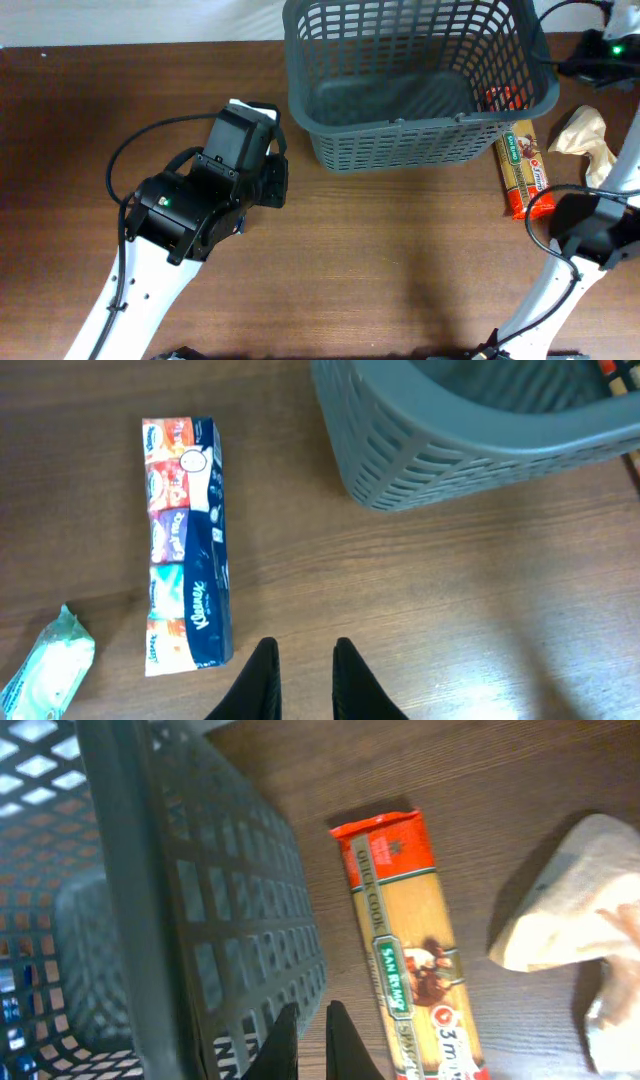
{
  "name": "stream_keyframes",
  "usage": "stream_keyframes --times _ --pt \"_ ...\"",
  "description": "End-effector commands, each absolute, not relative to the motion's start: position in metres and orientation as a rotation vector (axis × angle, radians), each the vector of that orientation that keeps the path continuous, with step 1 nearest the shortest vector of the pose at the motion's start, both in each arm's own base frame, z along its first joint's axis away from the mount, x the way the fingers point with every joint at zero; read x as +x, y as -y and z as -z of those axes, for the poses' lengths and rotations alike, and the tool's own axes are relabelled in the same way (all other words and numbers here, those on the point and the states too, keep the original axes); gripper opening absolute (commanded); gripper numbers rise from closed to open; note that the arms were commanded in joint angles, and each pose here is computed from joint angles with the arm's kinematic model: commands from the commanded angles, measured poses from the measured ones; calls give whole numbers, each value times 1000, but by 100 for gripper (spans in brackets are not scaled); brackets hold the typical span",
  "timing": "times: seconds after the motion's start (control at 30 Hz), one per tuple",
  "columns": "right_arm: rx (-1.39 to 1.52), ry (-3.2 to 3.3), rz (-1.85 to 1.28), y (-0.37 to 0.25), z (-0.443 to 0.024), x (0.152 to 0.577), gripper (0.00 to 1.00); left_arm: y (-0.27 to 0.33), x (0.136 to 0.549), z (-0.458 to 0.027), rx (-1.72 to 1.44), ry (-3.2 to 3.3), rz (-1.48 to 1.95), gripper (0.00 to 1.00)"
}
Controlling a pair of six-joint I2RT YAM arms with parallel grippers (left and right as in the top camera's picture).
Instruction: Pack container
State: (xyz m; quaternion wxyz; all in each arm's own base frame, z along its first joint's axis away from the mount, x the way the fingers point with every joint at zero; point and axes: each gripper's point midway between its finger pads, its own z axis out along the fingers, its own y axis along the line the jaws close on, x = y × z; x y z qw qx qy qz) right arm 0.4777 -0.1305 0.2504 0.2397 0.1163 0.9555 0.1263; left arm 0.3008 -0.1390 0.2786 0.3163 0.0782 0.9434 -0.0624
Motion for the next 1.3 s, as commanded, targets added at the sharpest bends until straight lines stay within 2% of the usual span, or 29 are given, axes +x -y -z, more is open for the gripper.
stream_keyframes --times 0.0,1.27 --pt "261 -2616 -362 123 -248 483 4 138 298 -288 205 -2463 185 7" --pt "144 -2626 -394 82 -248 493 4 133 300 -289 191 -2456 150 7"
